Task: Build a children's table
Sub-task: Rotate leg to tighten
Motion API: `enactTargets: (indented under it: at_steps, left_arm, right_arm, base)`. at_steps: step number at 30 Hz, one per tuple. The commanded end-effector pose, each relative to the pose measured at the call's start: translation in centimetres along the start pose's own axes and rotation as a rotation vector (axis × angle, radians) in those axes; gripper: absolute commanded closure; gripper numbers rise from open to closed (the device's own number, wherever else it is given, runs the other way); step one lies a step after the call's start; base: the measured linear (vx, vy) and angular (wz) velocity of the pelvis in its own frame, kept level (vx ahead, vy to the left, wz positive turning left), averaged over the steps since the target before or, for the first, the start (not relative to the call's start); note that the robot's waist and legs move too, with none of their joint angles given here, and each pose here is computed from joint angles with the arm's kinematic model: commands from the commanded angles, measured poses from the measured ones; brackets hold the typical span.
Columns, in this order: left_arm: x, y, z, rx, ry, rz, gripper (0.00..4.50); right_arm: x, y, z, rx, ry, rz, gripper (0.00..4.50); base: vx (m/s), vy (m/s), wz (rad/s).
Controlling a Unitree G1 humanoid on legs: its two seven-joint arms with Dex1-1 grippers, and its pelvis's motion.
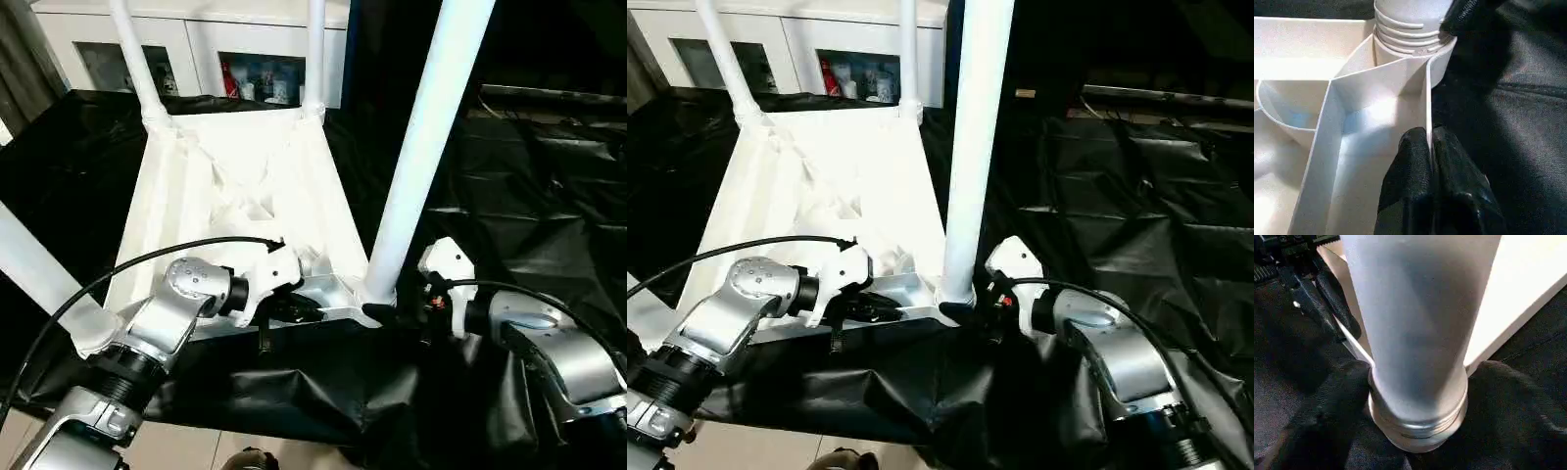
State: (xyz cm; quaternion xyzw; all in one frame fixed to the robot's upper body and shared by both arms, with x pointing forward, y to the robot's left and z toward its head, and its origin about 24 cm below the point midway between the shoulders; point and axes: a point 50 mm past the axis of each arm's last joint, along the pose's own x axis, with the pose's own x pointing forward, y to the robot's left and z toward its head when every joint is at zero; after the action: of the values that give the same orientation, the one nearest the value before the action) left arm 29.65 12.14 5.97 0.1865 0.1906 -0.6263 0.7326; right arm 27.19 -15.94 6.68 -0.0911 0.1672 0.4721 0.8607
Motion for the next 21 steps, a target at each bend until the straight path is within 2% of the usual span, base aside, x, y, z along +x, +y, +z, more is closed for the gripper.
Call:
enactTargets:
  at_steps: [1, 7, 15, 17, 18, 19, 20, 21]
  left_arm:
    - [0.5, -0.7, 0.8, 0.04, -0.015, -0.067, 4.5]
    - [0.5, -0.6, 0.8, 0.039, -0.01, -0.053, 4.5]
    - [1.2, -0.3, 0.8, 0.02, -0.016, 0.0, 4.5]
    - [2.8, 1.7, 1.0, -0.043, -0.006, 0.241, 4.5]
    - [3.2, 2.0, 1.1, -0.065, -0.011, 0.278, 4.5]
    - [4.4, 2.8, 1.6, -0.128, -0.02, 0.385, 4.5]
    - [4.4, 2.8, 1.6, -0.128, -0.02, 0.385, 4.5]
    - [5.0, 3.1, 1.8, -0.157, -0.02, 0.429, 4.5]
  right_arm:
    - [0.1, 0.0, 0.4, -0.006, -0.005, 0.011, 1.04]
    - [0.3, 0.2, 0.3, 0.0, -0.009, 0.022, 1.55]
    - [1.0, 0.0, -0.7, 0.015, 0.001, -0.074, 1.75]
    - [2.2, -1.4, -1.8, 0.122, -0.013, -0.362, 1.77]
    - [2.5, -1.6, -2.1, 0.15, -0.009, -0.416, 1.77]
    - [3.0, -2.2, -2.8, 0.211, 0.024, -0.602, 1.78]
    - [3.0, -2.2, -2.8, 0.211, 0.024, -0.602, 1.78]
    - [3.3, -2.4, -3.1, 0.239, 0.039, -0.678, 1.78]
  base:
    - [0.0, 0.0, 0.0]
    - [0.0, 0.0, 0.0]
    - [0.0, 0.0, 0.0]
    - [0.0, 0.0, 0.0]
    - [0.0, 0.0, 0.0]
    - [-0.058, 0.008, -0.02]
    - [-0.058, 0.008, -0.02]
    - [0.0, 0.0, 0.0]
